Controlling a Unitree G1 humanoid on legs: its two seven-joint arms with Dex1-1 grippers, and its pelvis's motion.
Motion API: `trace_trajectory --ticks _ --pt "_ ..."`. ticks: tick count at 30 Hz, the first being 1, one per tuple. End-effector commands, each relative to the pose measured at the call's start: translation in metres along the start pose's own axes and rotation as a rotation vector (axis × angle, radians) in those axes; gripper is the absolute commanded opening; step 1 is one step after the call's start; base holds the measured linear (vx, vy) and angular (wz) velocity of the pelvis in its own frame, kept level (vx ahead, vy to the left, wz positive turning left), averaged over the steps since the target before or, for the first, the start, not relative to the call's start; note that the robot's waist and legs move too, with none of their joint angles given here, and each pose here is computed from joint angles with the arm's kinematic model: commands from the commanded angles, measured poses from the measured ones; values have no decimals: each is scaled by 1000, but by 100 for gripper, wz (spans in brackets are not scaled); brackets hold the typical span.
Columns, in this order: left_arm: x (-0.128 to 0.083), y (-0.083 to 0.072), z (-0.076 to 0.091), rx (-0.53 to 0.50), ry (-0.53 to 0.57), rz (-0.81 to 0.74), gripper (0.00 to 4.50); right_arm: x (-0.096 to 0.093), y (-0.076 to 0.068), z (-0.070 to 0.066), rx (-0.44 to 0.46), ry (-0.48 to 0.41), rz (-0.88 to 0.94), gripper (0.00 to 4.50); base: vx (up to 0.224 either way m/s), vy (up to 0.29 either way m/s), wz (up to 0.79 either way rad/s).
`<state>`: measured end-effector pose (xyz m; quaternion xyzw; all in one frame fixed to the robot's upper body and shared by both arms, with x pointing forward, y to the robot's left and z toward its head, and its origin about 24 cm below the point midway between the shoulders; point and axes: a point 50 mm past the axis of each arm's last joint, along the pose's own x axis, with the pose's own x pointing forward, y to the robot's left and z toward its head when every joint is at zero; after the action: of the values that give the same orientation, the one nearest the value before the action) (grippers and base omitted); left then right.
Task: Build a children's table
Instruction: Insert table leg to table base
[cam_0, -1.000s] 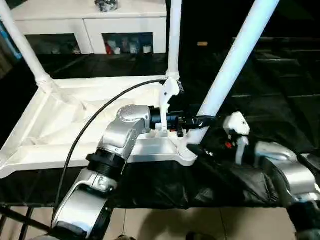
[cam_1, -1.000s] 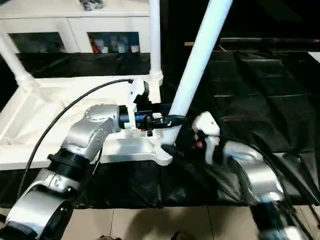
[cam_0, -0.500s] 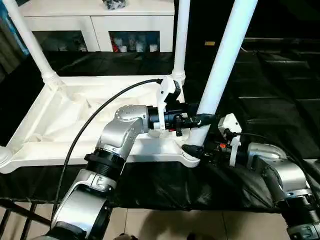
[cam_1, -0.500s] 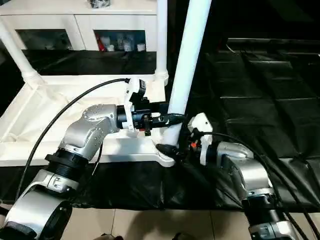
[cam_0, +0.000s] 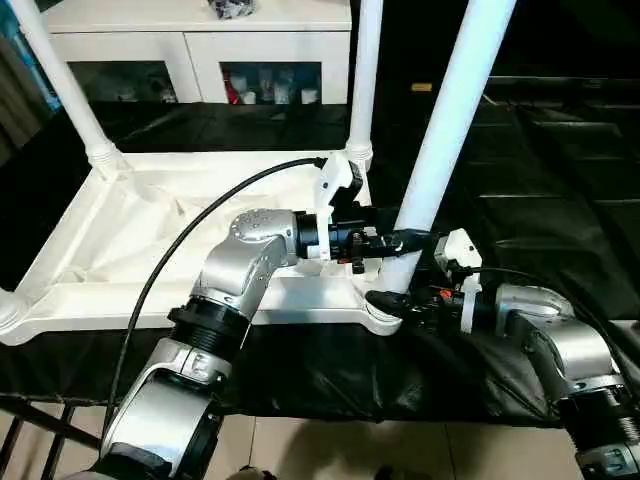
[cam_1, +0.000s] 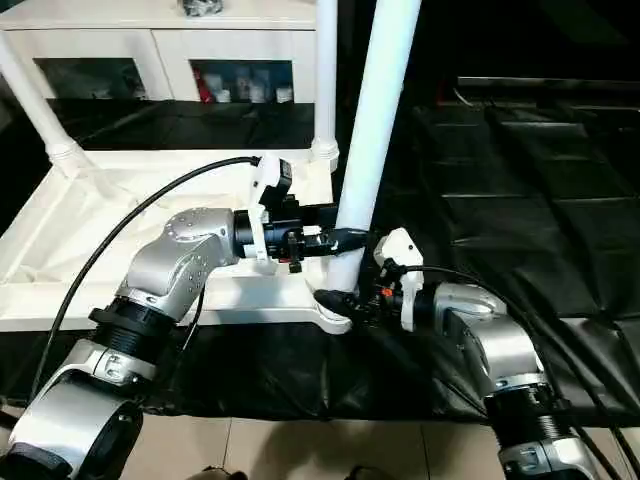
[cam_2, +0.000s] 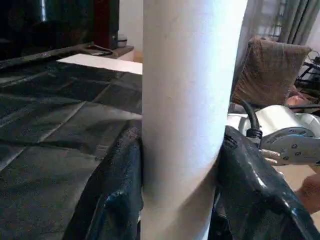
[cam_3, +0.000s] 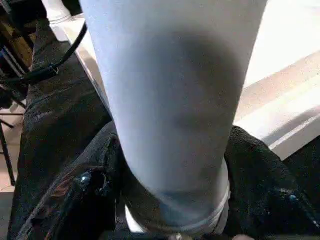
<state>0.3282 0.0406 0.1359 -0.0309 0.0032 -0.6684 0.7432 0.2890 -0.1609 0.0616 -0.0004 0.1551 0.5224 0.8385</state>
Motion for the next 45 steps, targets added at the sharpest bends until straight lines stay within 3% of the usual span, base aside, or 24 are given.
trace_trajectory --ticks 1,23,34,42,45 --pt "-5 0 -15 -33 75 17 189 4 5 10 -28 -23 58 329 0 0 0" --pt "-3 -2 -16 -38 83 5 189 7 2 16 -66 -78 24 329 0 0 0" --pt "-4 -2 -17 -34 88 1 189 8 3 11 -57 -61 39 223 0 0 0" --pt "-4 0 -17 -39 104 24 187 8 4 8 -69 -28 34 197 0 0 0" --pt "-3 0 -13 -67 75 16 257 9 5 6 -64 -24 34 196 0 0 0"
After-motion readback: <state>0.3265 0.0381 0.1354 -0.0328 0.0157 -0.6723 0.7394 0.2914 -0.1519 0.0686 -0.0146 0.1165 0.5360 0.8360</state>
